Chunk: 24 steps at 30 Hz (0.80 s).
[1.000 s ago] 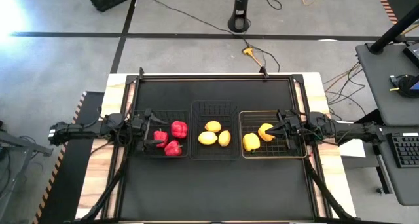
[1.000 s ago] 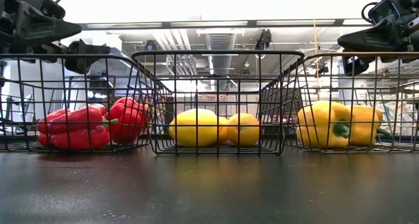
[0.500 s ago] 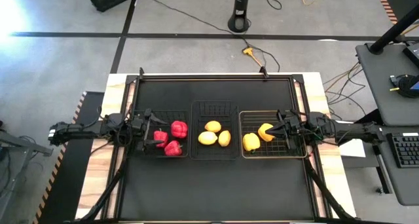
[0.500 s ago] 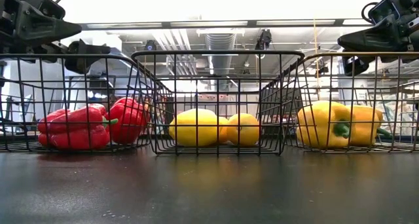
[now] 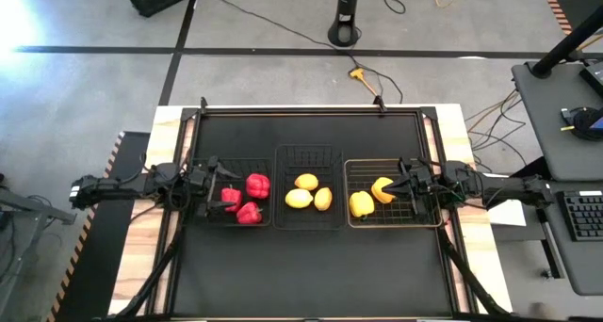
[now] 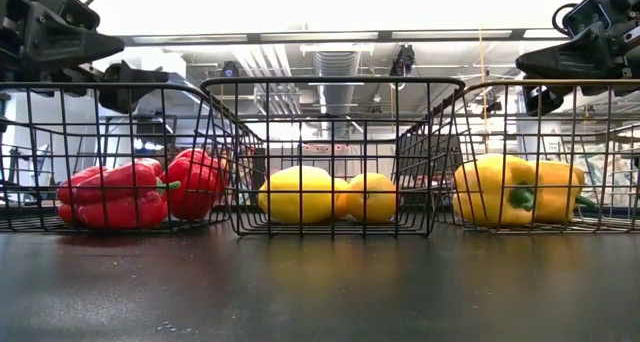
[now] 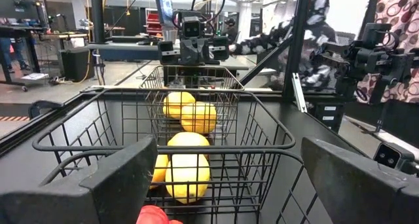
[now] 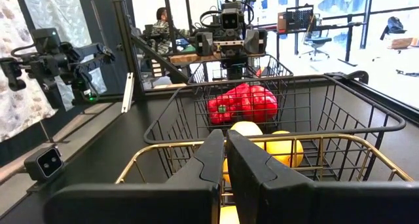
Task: Sort produce into baskets
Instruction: Return to Home Position
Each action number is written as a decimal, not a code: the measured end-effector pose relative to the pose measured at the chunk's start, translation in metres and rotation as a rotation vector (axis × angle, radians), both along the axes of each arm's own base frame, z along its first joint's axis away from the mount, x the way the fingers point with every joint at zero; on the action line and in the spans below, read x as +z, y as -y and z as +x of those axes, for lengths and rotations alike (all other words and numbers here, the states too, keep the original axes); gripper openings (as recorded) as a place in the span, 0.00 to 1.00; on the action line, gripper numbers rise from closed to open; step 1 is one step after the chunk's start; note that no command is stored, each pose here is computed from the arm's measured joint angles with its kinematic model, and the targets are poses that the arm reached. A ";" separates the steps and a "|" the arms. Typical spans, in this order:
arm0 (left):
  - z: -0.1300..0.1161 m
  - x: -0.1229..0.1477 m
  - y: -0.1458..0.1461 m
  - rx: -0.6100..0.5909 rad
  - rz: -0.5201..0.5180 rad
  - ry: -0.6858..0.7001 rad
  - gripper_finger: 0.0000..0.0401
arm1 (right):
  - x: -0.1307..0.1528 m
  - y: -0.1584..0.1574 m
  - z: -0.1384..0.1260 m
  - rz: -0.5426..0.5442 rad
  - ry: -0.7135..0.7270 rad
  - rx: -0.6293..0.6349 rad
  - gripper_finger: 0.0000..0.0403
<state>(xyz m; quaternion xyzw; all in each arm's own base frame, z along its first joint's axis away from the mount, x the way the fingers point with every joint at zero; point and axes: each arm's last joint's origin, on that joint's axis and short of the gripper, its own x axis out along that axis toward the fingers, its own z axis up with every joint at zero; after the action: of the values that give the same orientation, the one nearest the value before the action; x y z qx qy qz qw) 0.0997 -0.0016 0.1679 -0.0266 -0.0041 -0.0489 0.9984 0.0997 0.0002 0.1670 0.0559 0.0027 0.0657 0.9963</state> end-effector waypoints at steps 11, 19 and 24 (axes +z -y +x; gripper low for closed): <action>-0.001 0.007 0.000 0.001 0.000 0.021 0.90 | 0.000 0.000 0.000 0.000 0.000 0.000 0.03; -0.001 0.006 0.000 0.001 0.000 0.012 0.90 | 0.000 0.000 0.000 0.000 0.001 0.000 0.03; 0.000 0.006 0.000 0.001 0.000 0.010 0.90 | 0.000 0.000 0.000 0.000 0.001 0.000 0.03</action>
<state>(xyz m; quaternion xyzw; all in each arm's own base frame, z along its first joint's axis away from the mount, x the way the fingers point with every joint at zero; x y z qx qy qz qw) 0.0993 -0.0016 0.1739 -0.0263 -0.0090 -0.0487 0.9984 0.0997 0.0002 0.1671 0.0559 0.0023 0.0659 0.9963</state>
